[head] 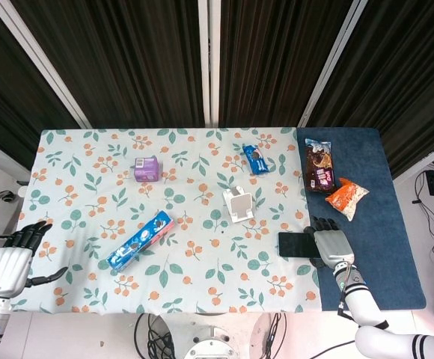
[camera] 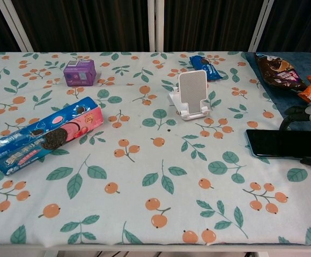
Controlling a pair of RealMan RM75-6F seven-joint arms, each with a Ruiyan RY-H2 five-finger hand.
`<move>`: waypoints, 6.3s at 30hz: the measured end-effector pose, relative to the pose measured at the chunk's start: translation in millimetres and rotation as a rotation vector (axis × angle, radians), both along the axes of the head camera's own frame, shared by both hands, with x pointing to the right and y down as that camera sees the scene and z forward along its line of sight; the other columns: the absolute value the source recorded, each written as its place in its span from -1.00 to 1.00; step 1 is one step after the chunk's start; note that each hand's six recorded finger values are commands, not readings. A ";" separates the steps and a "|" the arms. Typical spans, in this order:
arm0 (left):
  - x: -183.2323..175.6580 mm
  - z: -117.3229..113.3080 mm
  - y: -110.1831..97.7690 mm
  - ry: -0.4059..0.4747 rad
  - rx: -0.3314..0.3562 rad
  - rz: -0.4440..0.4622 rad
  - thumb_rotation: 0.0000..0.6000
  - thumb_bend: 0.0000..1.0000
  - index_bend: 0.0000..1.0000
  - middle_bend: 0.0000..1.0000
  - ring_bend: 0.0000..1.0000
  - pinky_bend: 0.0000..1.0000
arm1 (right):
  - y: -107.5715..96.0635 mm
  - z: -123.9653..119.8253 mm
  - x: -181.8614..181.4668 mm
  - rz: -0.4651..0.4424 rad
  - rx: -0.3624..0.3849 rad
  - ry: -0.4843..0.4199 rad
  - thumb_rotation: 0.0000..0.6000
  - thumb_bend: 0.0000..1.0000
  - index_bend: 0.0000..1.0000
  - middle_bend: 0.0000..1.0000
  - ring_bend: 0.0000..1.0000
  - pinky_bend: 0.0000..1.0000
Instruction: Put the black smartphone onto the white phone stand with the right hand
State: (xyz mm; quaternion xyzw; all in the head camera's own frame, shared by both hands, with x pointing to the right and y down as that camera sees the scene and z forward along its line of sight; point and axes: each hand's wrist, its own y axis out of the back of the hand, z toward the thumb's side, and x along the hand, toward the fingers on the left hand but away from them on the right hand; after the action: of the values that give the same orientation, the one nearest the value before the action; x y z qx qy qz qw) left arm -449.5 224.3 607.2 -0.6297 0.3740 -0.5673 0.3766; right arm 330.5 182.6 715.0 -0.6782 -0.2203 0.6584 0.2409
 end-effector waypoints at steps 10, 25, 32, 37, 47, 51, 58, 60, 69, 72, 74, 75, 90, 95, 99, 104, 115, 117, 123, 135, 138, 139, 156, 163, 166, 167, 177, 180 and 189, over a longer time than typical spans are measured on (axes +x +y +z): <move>-0.3 1.2 0.3 0.000 -0.007 -0.002 0.01 -0.80 -0.76 -0.77 -0.75 -0.58 | -3.3 -4.2 1.6 0.029 0.057 -0.039 1.00 -0.59 0.15 -0.91 -1.00 -1.00; -0.4 3.7 1.5 0.004 -0.020 -0.007 0.09 -0.80 -0.76 -0.77 -0.75 -0.58 | -5.9 -7.0 6.0 0.013 0.108 -0.018 1.00 -0.36 0.27 -0.16 -0.37 -0.82; -0.3 4.5 1.8 0.007 -0.025 -0.009 0.12 -0.80 -0.76 -0.78 -0.75 -0.58 | -9.6 -9.7 6.5 -0.018 0.135 0.006 1.00 -0.26 0.29 -0.11 -0.14 -0.62; -0.9 4.6 2.3 0.008 -0.025 -0.012 0.13 -0.80 -0.76 -0.78 -0.75 -0.58 | -11.9 -15.3 4.0 -0.041 0.155 -0.002 1.00 -0.23 0.30 -0.09 -0.12 -0.62; -2.1 4.1 1.6 0.007 -0.020 -0.016 0.13 -0.80 -0.76 -0.78 -0.75 -0.58 | -40.1 -67.9 -12.4 -0.183 0.410 -0.079 1.00 -0.23 0.37 -0.09 -0.12 -0.69; -1.2 4.2 1.4 0.010 -0.017 -0.016 0.14 -0.80 -0.76 -0.78 -0.75 -0.58 | -61.6 -99.2 -21.2 -0.374 0.592 -0.043 1.00 -0.25 0.38 -0.09 -0.12 -0.69; 0.6 6.1 2.6 0.006 -0.018 -0.016 0.14 -0.80 -0.76 -0.78 -0.75 -0.58 | -92.6 -127.6 -37.2 -0.899 0.826 0.229 1.00 -0.33 0.38 -0.09 -0.12 -0.74; 1.6 6.3 2.6 0.004 -0.018 -0.014 0.15 -0.80 -0.76 -0.78 -0.75 -0.58 | -100.0 -130.6 -44.4 -1.071 0.876 0.308 1.00 -0.35 0.38 -0.10 -0.12 -0.76; 2.9 9.3 2.7 -0.006 -0.022 -0.022 0.14 -0.80 -0.76 -0.78 -0.75 -0.58 | -121.9 -121.2 -62.9 -1.596 0.889 0.380 1.00 -0.35 0.38 -0.18 -0.12 -0.85; 2.5 11.2 2.5 -0.010 -0.025 -0.023 0.14 -0.80 -0.76 -0.78 -0.75 -0.58 | -128.8 -116.2 -64.0 -1.692 0.849 0.358 1.00 -0.35 0.38 -0.21 -0.12 -0.89; 1.6 11.8 2.0 -0.012 -0.026 -0.025 0.14 -0.80 -0.76 -0.78 -0.75 -0.58 | -134.0 -114.0 -66.2 -1.742 0.835 0.346 1.00 -0.35 0.37 -0.23 -0.14 -0.95; 1.1 11.8 1.5 -0.013 -0.024 -0.027 0.14 -0.80 -0.76 -0.78 -0.75 -0.58 | -137.3 -112.7 -68.8 -1.770 0.830 0.338 1.00 -0.35 0.36 -0.25 -0.15 -0.98; -8.4 10.7 3.0 -0.022 -0.020 -0.046 0.14 -0.80 -0.76 -0.78 -0.75 -0.58 | -151.3 -81.5 -108.3 -1.799 0.881 0.251 1.00 -0.35 0.36 -0.29 -0.20 -1.00; -11.1 10.8 4.7 -0.027 -0.023 -0.046 0.14 -0.80 -0.76 -0.78 -0.75 -0.58 | -153.7 -77.1 -118.4 -1.768 0.912 0.208 1.00 -0.35 0.32 -0.31 -0.21 -1.00; -11.2 8.8 3.9 -0.026 -0.011 -0.043 0.14 -0.80 -0.76 -0.78 -0.75 -0.58 | -156.3 -71.1 -126.1 -1.764 0.916 0.182 1.00 -0.35 0.31 -0.35 -0.26 -1.00; -11.2 9.6 2.9 -0.030 -0.009 -0.039 0.15 -0.80 -0.76 -0.78 -0.75 -0.58 | -156.6 -62.9 -132.4 -1.775 0.902 0.153 1.00 -0.35 0.28 -0.37 -0.27 -1.00; -11.1 10.8 1.3 -0.035 -0.009 -0.042 0.18 -0.80 -0.76 -0.78 -0.75 -0.58 | -155.9 -52.0 -141.4 -1.796 0.893 0.113 1.00 -0.35 0.28 -0.39 -0.30 -1.00; -11.0 11.2 1.0 -0.037 -0.010 -0.041 0.18 -0.80 -0.76 -0.78 -0.75 -0.58 | -155.9 -51.0 -143.3 -1.795 0.896 0.108 1.00 -0.35 0.27 -0.40 -0.31 -1.00; -10.0 11.7 0.0 -0.036 -0.009 -0.037 0.20 -0.80 -0.76 -0.78 -0.75 -0.58 | -156.2 -44.0 -145.3 -1.812 0.876 0.113 1.00 -0.35 0.24 -0.42 -0.34 -1.00; -12.4 12.1 1.5 -0.037 -0.014 -0.040 0.19 -0.80 -0.76 -0.78 -0.75 -0.58 | -153.1 -36.1 -154.9 -1.841 0.862 0.098 1.00 -0.35 0.20 -0.45 -0.37 -1.00; -13.0 12.0 2.2 -0.038 -0.015 -0.040 0.19 -0.80 -0.76 -0.78 -0.75 -0.58 | -152.9 -33.8 -155.5 -1.844 0.856 0.102 1.00 -0.35 0.20 -0.46 -0.37 -1.00; -13.5 11.9 2.6 -0.039 -0.015 -0.041 0.19 -0.80 -0.76 -0.78 -0.75 -0.58 | -152.7 -33.1 -155.2 -1.846 0.853 0.104 1.00 -0.35 0.20 -0.46 -0.38 -1.00; -17.0 11.3 1.4 -0.041 -0.015 -0.050 0.21 -0.80 -0.76 -0.78 -0.75 -0.58 | -149.3 -28.3 -158.4 -1.848 0.843 0.091 1.00 -0.34 0.20 -0.47 -0.39 -1.00; -17.0 11.4 1.6 -0.041 -0.018 -0.051 0.22 -0.80 -0.76 -0.78 -0.75 -0.58 | -150.9 -27.7 -159.1 -1.841 0.841 0.098 1.00 -0.34 0.12 -0.50 -0.47 -1.00; -17.2 11.5 1.9 -0.041 -0.019 -0.051 0.22 -0.80 -0.76 -0.78 -0.75 -0.58 | -151.6 -26.6 -159.1 -1.841 0.838 0.105 1.00 -0.35 -0.04 -0.58 -0.62 -1.00; -17.3 11.5 1.9 -0.040 -0.019 -0.052 0.23 -0.80 -0.76 -0.78 -0.75 -0.58 | -151.7 -26.2 -159.1 -1.841 0.837 0.107 1.00 -0.36 -0.14 -0.61 -0.69 -1.00; -20.0 10.9 2.0 -0.039 -0.020 -0.059 0.24 -0.80 -0.76 -0.78 -0.75 -0.58 | -154.8 -21.3 -159.4 -1.845 0.826 0.150 1.00 -0.61 -1.00 -1.00 -1.00 -1.00; -21.4 10.9 3.1 -0.041 -0.021 -0.062 0.25 -0.80 -0.76 -0.78 -0.75 -0.58 | -154.7 -21.7 -159.8 -1.843 0.826 0.151 1.00 -0.64 -1.00 -1.00 -1.00 -1.00; -21.9 9.5 4.4 -0.041 -0.016 -0.063 0.26 -0.80 -0.76 -0.78 -0.75 -0.58 | -153.8 -25.2 -162.9 -1.835 0.849 0.151 1.00 -0.68 -1.00 -1.00 -1.00 -1.00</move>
State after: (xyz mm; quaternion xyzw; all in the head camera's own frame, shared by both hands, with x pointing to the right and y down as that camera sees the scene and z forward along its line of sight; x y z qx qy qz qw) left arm -471.4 228.7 616.8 -0.6089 0.3815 -0.5944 0.3611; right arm 167.6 28.8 689.8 -0.4005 0.1857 0.1276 0.8881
